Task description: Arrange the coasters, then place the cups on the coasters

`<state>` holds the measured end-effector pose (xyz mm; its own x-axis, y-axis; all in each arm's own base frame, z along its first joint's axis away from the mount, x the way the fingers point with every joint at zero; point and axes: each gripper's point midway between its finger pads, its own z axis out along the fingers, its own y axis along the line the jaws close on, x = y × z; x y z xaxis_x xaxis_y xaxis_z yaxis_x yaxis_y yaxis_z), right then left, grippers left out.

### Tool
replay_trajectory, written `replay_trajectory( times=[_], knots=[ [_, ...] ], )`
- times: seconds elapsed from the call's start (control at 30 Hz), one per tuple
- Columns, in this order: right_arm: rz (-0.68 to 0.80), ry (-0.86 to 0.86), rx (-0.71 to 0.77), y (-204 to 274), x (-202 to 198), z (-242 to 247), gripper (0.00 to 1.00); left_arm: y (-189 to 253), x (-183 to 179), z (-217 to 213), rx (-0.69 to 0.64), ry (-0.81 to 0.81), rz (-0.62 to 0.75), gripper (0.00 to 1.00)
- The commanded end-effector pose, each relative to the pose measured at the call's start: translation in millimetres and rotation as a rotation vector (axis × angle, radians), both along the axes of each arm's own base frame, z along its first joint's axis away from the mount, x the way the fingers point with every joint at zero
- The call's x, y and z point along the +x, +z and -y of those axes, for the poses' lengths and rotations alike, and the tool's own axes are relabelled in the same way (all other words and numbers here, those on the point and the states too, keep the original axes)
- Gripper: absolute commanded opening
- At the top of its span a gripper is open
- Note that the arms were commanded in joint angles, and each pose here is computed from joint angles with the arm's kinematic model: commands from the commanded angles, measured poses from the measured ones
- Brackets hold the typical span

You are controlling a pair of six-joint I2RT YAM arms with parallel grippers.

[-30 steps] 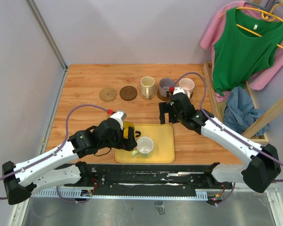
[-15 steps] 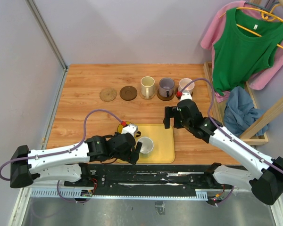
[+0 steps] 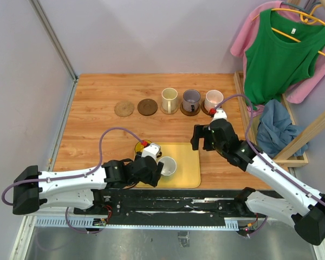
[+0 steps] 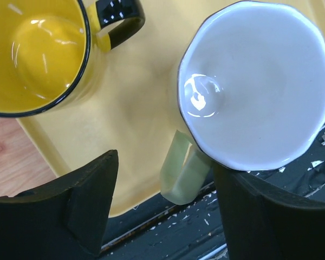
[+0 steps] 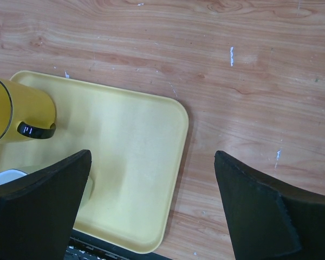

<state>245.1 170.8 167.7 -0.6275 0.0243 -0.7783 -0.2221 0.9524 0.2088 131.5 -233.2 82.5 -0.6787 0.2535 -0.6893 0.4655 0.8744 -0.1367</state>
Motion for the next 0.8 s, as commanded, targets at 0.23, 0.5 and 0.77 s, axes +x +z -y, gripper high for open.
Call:
replay_trajectory(
  times=[0.23,0.5,0.77],
  knots=[
    [-0.023,-0.039,0.027,-8.9,-5.8,6.1,0.97,-1.0,1.3,27.7,-0.032,-0.088,0.032,0.60],
    [-0.020,-0.045,0.042,-10.6,-11.2,9.8,0.96,-6.7,-6.3,44.8,-0.021,-0.154,0.009,0.49],
    [-0.012,-0.051,0.058,-9.6,-14.9,12.5,0.96,-14.3,-8.6,50.8,0.012,-0.174,0.002,0.48]
  ],
)
